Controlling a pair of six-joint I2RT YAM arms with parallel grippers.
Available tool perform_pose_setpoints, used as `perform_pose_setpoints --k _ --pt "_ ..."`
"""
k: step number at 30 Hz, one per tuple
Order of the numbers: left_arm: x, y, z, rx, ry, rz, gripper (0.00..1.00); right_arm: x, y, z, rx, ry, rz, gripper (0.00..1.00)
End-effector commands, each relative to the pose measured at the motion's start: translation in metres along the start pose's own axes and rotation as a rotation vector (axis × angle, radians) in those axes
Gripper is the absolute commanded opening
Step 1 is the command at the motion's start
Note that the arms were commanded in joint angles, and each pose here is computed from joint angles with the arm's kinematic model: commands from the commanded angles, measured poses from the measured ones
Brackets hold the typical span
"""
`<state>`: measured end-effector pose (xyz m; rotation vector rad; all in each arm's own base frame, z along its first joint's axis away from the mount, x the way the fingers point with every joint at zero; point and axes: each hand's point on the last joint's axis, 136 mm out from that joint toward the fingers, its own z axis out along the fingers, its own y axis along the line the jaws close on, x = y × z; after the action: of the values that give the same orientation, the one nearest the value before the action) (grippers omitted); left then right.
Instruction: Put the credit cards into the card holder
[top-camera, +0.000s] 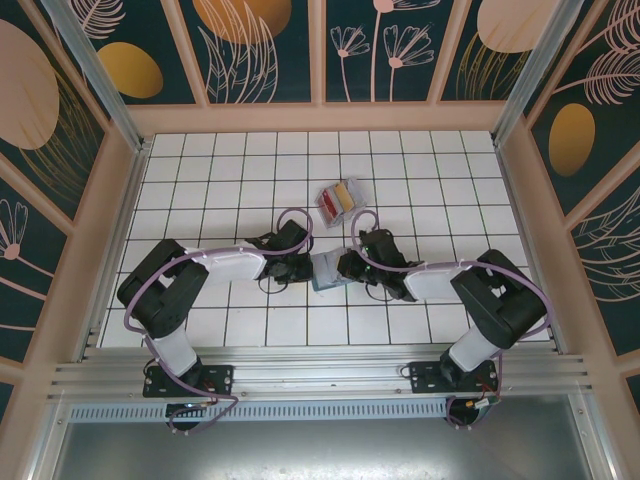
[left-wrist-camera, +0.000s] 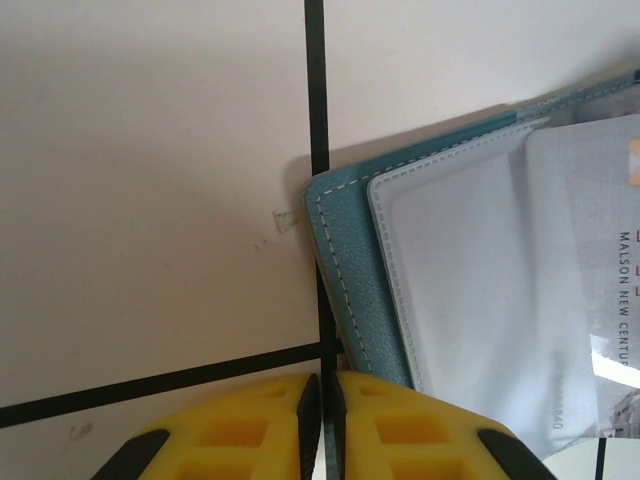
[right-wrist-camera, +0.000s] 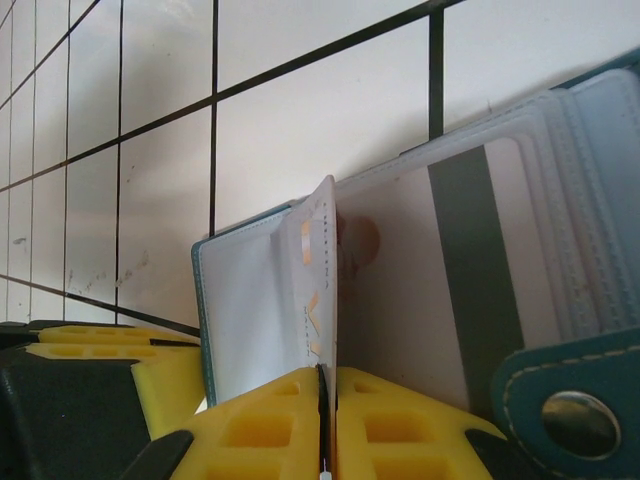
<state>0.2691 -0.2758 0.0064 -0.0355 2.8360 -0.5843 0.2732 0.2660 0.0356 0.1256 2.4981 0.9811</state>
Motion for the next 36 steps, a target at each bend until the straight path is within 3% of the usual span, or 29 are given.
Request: perform_pose_setpoints --k 1,7,13,24,36 --pt "0.032 -0.013 0.033 0.078 0.110 0.021 0.18 0.034 -0.023 0.004 0.108 0.118 -0.052 0.10" --pt "0.030 -0.010 0.033 0.054 0.105 0.028 0.17 0.027 -0.028 -0.011 0.184 0.100 -0.106 0.17" --pt "0.025 -0.005 0.032 0.014 0.088 0.030 0.16 0.007 -0.026 -0.020 0.220 0.064 -0.144 0.33" --pt "0.024 -0.007 0.031 0.021 0.087 0.032 0.16 -0.026 -0.011 -0.032 0.283 0.039 -0.209 0.46" --pt "0.023 -0.011 0.034 0.034 0.087 0.036 0.16 -0.028 -0.024 -0.026 0.335 0.073 -0.216 0.44"
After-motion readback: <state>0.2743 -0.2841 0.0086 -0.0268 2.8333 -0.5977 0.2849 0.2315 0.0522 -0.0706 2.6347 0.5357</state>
